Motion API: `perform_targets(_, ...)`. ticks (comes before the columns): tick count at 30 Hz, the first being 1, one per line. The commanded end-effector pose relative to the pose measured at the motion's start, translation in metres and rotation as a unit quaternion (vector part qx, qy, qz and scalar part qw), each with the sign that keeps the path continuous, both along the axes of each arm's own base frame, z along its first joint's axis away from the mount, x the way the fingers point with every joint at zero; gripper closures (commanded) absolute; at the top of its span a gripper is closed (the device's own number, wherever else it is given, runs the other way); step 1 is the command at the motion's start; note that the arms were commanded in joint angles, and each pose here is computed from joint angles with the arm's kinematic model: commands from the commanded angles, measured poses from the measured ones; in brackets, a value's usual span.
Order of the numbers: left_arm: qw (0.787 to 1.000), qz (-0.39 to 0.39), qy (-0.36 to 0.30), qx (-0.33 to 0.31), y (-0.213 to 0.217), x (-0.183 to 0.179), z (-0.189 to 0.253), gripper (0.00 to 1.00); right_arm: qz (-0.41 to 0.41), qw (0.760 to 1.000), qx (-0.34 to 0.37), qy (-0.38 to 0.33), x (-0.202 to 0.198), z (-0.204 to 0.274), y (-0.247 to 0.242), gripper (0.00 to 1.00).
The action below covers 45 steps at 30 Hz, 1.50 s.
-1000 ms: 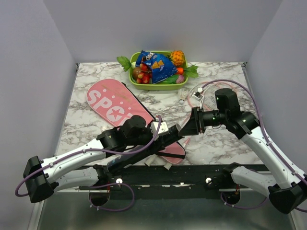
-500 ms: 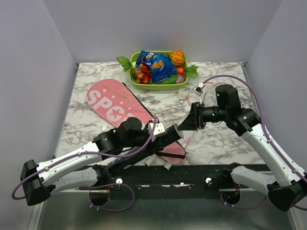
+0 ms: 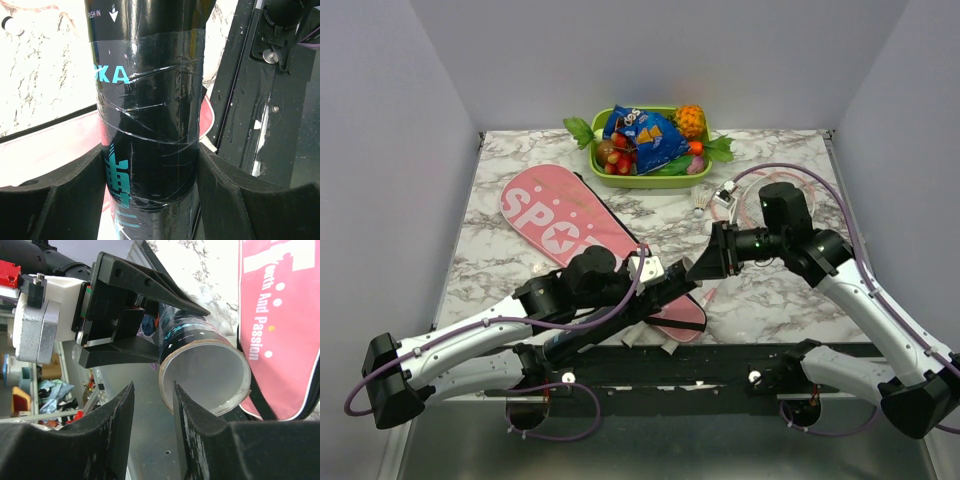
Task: Pack up the badminton gear
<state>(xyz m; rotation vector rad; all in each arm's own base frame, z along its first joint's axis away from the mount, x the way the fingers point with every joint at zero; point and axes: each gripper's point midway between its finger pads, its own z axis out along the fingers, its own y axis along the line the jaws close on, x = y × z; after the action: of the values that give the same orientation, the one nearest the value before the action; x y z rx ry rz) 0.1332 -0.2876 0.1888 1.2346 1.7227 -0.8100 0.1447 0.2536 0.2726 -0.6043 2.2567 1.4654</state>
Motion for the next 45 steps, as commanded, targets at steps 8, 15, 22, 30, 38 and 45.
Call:
perform_targets(8,1.000,0.011,-0.018,-0.017,-0.005,0.007,0.006,0.83,0.028,0.999,0.016,0.009,-0.008,0.002,0.008,0.74)
perform_targets(15,0.999,0.021,-0.023,-0.030,-0.002,0.008,0.013,0.89,0.035,0.999,0.021,0.010,-0.008,0.005,0.011,1.00)
perform_targets(22,0.999,0.027,-0.025,-0.032,0.004,0.006,0.010,1.00,0.028,0.999,0.023,-0.008,-0.004,0.012,0.011,0.99)
perform_targets(30,0.999,0.035,-0.019,-0.032,0.015,0.001,0.001,1.00,0.007,1.000,-0.012,-0.025,0.004,0.006,0.004,0.99)
perform_targets(38,0.998,0.044,-0.024,-0.031,0.024,-0.001,-0.005,1.00,-0.010,0.999,-0.023,-0.032,0.014,0.008,0.004,0.99)
perform_targets(45,0.998,0.048,-0.031,-0.033,0.025,0.002,-0.007,1.00,-0.005,0.999,-0.005,-0.044,0.018,0.023,0.005,0.99)
